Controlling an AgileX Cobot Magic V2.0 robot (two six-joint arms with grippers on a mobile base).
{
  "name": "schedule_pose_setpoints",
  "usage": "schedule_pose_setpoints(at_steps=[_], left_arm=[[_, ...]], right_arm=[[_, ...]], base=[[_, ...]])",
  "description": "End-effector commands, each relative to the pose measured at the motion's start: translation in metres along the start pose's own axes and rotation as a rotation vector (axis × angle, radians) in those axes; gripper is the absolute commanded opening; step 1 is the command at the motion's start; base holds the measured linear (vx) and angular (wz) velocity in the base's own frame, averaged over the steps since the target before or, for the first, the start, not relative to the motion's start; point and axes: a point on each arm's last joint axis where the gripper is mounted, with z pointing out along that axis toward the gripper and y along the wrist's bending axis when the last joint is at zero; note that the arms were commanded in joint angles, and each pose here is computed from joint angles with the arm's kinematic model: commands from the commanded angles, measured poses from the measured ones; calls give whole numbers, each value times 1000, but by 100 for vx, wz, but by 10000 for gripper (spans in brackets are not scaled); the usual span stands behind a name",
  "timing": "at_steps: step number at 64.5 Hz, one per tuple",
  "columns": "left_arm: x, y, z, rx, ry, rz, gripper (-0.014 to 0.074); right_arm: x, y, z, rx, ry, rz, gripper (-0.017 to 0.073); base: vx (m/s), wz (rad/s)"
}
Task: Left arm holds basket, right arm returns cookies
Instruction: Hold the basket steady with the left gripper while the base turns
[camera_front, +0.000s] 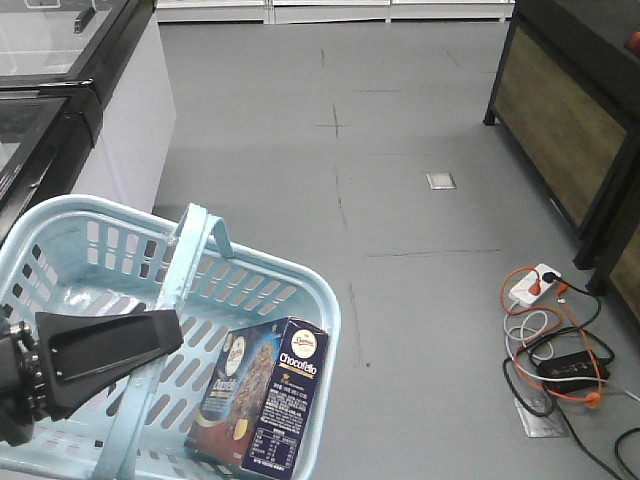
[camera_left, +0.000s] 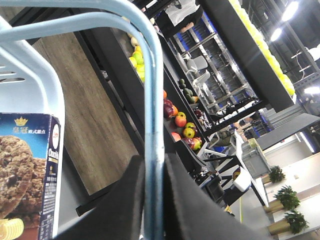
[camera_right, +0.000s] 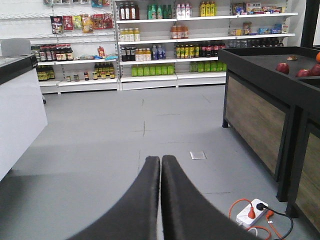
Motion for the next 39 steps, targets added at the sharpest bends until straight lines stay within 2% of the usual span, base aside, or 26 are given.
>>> schedule_pose_setpoints(at_steps=[1,39], left_arm=[[-8,-18,-2,111,-52,-17,-7],[-8,-18,-2,111,-52,-17,-7]], right_arm=[[0,2,0,-16,-64,-20,-3],[0,2,0,-16,-64,-20,-3]], base=[[0,0],[0,0]])
